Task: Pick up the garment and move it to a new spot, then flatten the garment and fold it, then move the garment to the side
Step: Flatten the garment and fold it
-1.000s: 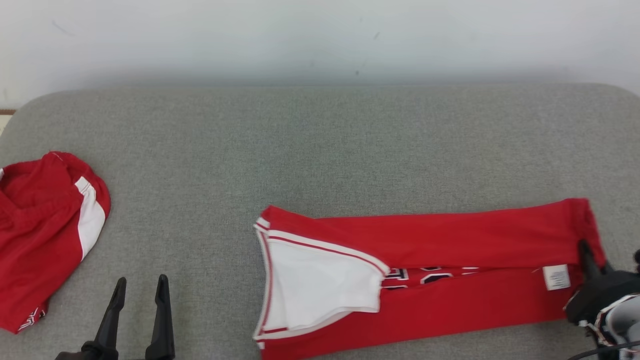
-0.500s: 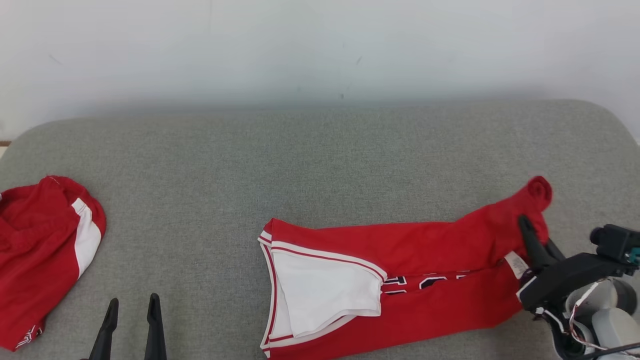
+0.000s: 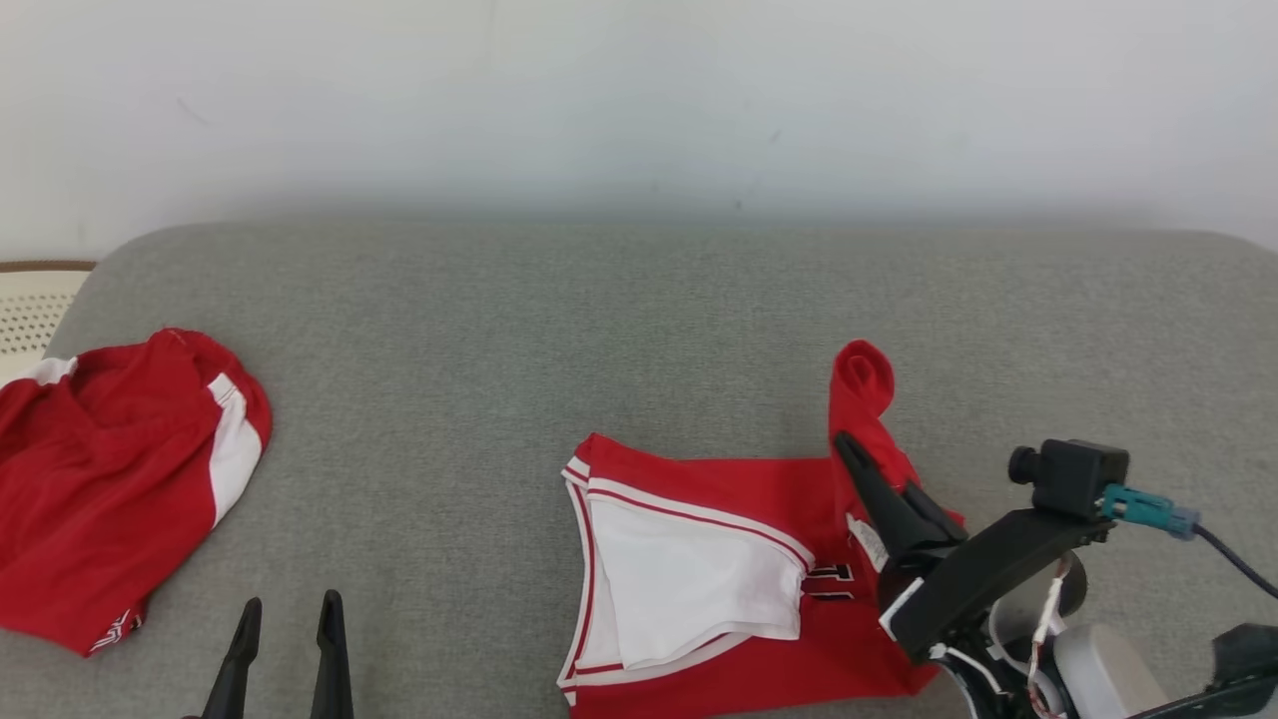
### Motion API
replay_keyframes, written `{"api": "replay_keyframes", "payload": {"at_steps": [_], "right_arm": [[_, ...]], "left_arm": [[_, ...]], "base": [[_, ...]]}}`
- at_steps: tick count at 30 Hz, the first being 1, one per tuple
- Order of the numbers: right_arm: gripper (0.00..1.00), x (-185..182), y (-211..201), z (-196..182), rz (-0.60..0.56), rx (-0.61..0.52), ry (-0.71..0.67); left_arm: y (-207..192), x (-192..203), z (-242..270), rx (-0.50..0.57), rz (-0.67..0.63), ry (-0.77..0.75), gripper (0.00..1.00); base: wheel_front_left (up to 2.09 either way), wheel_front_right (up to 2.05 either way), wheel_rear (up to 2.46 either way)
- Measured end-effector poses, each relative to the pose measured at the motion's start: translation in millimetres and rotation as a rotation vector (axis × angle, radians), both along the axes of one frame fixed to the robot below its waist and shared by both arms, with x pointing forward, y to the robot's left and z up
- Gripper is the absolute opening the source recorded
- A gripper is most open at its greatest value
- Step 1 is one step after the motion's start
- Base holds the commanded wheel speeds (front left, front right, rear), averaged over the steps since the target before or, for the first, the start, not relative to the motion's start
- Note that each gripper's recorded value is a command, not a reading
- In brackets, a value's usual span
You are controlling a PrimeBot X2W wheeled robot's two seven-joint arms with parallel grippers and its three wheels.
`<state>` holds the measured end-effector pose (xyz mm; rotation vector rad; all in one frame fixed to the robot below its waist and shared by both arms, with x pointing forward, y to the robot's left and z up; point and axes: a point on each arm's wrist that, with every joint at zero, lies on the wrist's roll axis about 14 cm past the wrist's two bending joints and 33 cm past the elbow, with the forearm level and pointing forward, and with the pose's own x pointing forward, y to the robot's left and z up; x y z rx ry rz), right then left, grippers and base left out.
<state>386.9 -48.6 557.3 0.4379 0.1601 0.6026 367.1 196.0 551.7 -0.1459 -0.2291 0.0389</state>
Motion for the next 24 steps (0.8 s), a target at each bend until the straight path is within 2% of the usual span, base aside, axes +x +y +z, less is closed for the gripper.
{"api": "replay_keyframes", "payload": {"at_steps": [6,13,24], "right_arm": [[0.0,-6,46,-4,0.098,0.02,0.012],[0.0,0,78,-15,0.154,-0.005,0.016],[0.0,9,104,-51,0.196,-0.041,0.091]], "left_arm": [[7,-8,-4,-0.008,0.025,0.013,1.0],[12,-14,-6,-0.017,0.045,0.023,1.0],[20,-18,-15,-0.031,0.076,0.053,1.0]], "base": [[0.0,0.0,0.0],[0.0,0.0,0.0],[0.0,0.0,0.0]]}}
